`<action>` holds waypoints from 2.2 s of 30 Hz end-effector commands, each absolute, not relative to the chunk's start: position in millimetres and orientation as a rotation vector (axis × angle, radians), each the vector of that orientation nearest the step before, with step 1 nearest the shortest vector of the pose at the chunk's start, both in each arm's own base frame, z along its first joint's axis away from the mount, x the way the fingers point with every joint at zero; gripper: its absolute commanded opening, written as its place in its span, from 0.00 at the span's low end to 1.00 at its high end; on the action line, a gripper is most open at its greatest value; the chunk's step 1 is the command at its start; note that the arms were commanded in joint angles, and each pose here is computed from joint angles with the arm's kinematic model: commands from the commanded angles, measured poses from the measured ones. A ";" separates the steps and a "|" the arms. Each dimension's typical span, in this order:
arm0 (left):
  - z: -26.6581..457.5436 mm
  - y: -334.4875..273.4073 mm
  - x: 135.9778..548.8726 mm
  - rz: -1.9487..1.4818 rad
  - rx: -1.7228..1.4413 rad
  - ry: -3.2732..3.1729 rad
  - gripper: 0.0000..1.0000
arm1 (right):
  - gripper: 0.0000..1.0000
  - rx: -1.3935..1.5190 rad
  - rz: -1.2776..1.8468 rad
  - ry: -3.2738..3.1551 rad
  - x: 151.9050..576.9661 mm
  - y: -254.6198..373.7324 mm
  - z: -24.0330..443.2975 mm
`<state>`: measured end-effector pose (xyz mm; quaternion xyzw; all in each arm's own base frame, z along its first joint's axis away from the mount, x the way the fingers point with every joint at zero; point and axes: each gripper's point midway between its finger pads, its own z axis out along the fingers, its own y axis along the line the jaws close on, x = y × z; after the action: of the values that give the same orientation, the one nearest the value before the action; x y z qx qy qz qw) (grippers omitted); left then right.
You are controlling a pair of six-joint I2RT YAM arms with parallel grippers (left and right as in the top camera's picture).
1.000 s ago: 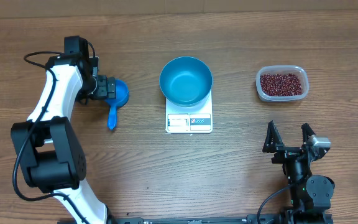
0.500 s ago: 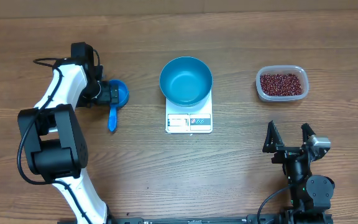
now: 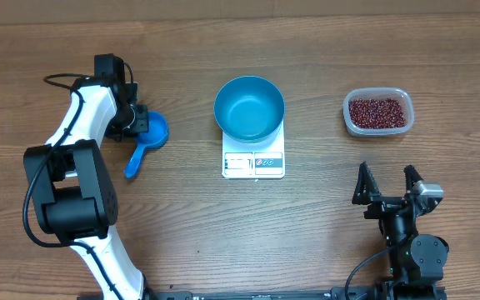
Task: Scoop item into bowl and weigh 150g on scale
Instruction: 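Reach the left gripper to the blue scoop and grasp its rim, then lift the blue scoop with the left gripper over the teal bowl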
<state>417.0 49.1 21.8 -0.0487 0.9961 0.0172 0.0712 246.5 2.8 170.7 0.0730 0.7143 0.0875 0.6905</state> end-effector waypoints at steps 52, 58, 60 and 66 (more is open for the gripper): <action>224.8 -120.1 357.0 -0.567 -1.573 2.463 0.04 | 1.00 0.155 0.201 1.591 246.4 4.5 169.6; 225.4 -157.3 345.7 -0.574 -1.580 2.460 0.04 | 1.00 0.155 0.201 1.591 246.4 4.5 169.6; 225.0 -161.4 343.7 -0.559 -1.606 2.436 0.04 | 1.00 0.155 0.201 1.591 246.4 4.5 169.7; 223.9 -172.2 338.8 -0.532 -1.596 2.424 0.04 | 1.00 0.155 0.200 1.591 246.4 4.5 169.6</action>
<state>335.5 -174.1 222.3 -0.5192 0.8302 -0.1891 0.0742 246.5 2.8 170.8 0.0731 0.7141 0.0877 0.6907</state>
